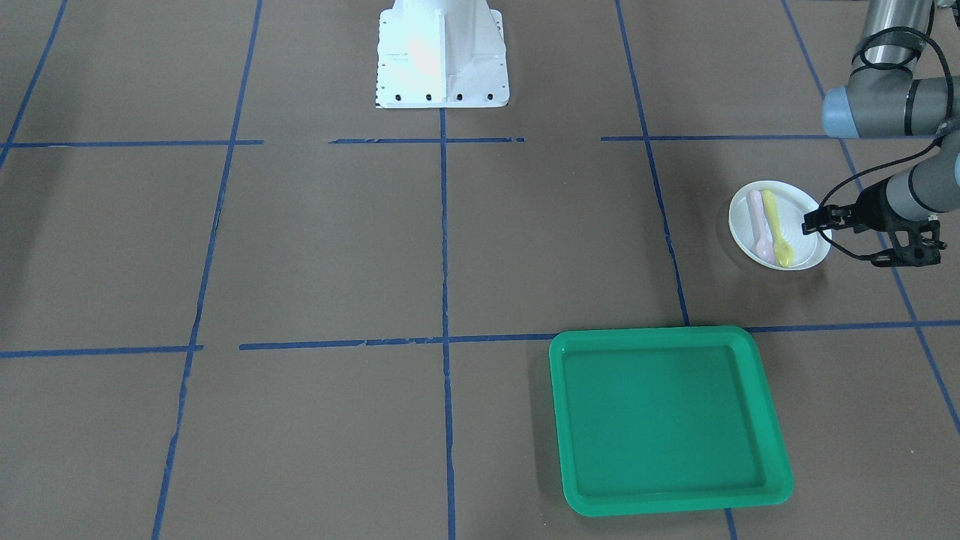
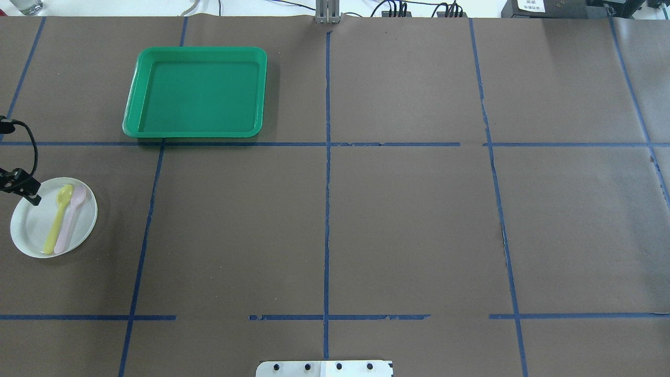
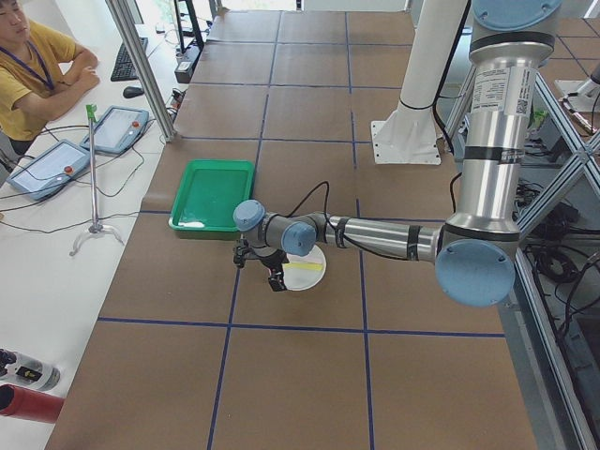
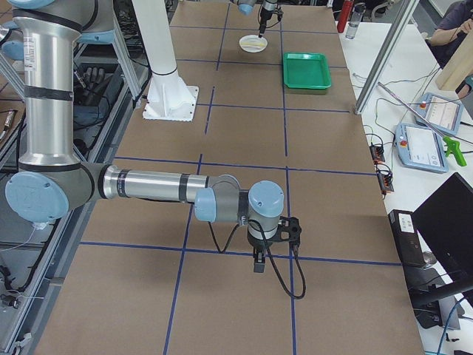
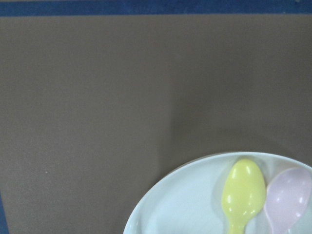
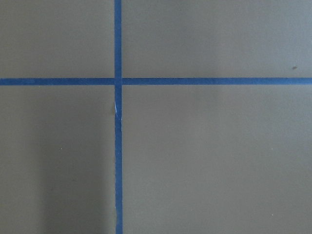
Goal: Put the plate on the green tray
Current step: 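Move the left gripper down to the rim of the white plate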
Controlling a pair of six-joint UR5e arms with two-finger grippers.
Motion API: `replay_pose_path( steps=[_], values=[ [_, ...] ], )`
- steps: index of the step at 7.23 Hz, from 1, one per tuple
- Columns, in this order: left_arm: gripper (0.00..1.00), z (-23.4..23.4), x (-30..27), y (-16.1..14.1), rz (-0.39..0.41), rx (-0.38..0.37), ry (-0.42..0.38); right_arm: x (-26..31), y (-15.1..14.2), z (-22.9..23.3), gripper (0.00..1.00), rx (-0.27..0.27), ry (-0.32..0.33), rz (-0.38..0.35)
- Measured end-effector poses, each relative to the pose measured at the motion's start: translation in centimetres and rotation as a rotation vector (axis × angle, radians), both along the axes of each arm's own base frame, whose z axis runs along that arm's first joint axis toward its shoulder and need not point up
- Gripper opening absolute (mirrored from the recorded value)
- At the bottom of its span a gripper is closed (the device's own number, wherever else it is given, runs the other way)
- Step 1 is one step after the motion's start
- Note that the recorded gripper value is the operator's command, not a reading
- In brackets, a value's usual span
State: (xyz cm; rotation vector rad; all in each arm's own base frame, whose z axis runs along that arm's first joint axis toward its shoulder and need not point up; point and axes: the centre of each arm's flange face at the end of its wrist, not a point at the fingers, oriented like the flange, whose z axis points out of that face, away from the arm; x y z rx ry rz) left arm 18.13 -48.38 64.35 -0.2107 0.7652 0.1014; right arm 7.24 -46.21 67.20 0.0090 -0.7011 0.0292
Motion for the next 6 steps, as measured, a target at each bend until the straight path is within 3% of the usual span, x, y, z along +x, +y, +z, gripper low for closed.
replay_pose_path(
  steps=[5, 6],
  values=[
    [0.89, 3.7, 0.0, 1.9, 0.018, 0.004, 0.015, 0.0, 0.0, 0.0, 1.0, 0.0, 0.0, 0.0],
    [0.72, 3.9, 0.1, 2.0, 0.021, 0.007, 0.019, 0.0, 0.0, 0.0, 1.0, 0.0, 0.0, 0.0]
  ],
)
